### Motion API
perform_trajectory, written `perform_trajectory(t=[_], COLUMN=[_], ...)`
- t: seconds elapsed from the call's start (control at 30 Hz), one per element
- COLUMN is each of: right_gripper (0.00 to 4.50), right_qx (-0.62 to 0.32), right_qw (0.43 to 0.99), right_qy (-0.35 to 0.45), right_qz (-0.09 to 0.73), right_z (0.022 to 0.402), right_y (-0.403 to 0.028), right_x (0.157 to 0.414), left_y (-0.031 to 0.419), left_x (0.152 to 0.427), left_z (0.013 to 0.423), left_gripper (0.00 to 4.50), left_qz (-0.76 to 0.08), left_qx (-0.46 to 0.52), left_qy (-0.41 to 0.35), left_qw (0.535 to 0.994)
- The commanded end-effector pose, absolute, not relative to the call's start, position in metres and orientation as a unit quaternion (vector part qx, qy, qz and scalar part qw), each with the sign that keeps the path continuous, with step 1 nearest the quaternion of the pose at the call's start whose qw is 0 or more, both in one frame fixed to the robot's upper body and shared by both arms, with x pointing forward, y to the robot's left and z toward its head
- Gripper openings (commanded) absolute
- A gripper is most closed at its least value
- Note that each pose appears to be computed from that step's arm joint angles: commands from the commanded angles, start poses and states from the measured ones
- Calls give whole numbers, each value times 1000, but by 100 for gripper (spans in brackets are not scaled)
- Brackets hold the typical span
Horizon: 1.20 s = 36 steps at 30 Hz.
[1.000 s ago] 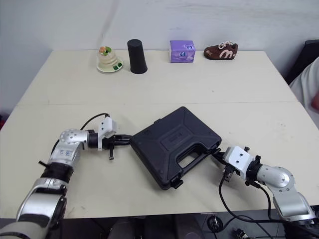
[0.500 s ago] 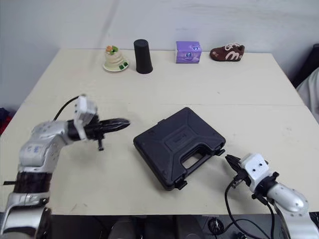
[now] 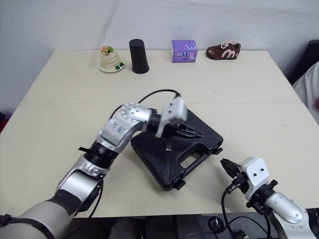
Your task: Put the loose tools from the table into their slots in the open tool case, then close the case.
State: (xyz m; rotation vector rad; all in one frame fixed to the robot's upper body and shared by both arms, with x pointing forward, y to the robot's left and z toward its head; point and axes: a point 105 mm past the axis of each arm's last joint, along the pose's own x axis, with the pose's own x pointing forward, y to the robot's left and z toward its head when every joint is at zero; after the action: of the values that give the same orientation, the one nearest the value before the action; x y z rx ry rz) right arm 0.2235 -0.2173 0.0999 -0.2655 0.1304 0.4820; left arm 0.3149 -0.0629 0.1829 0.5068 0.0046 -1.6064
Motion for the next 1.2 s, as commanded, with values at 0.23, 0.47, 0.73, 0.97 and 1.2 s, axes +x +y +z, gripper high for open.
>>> perform_trajectory(t=[0.23, 0.47, 0.73, 0.97, 1.2], right_gripper=[0, 0, 0, 0, 0], right_qx=[-138, -159, -178, -148, -147], right_qw=[961, 958, 950, 942, 941], right_qy=[42, 20, -2, 0, 0], right_qz=[236, 238, 258, 301, 305], right_z=[106, 112, 122, 127, 129], right_y=[-207, -206, -206, -188, -180], right_x=[229, 245, 256, 254, 255], left_y=[-89, -79, -72, -62, -54], left_x=[323, 323, 327, 329, 333], left_z=[118, 96, 96, 82, 78], left_gripper=[5, 5, 5, 5, 5], left_qz=[-688, -684, -673, -663, -654], left_qx=[305, 323, 330, 337, 326], left_qy=[80, 115, 121, 154, 169], left_qw=[653, 644, 651, 650, 662])
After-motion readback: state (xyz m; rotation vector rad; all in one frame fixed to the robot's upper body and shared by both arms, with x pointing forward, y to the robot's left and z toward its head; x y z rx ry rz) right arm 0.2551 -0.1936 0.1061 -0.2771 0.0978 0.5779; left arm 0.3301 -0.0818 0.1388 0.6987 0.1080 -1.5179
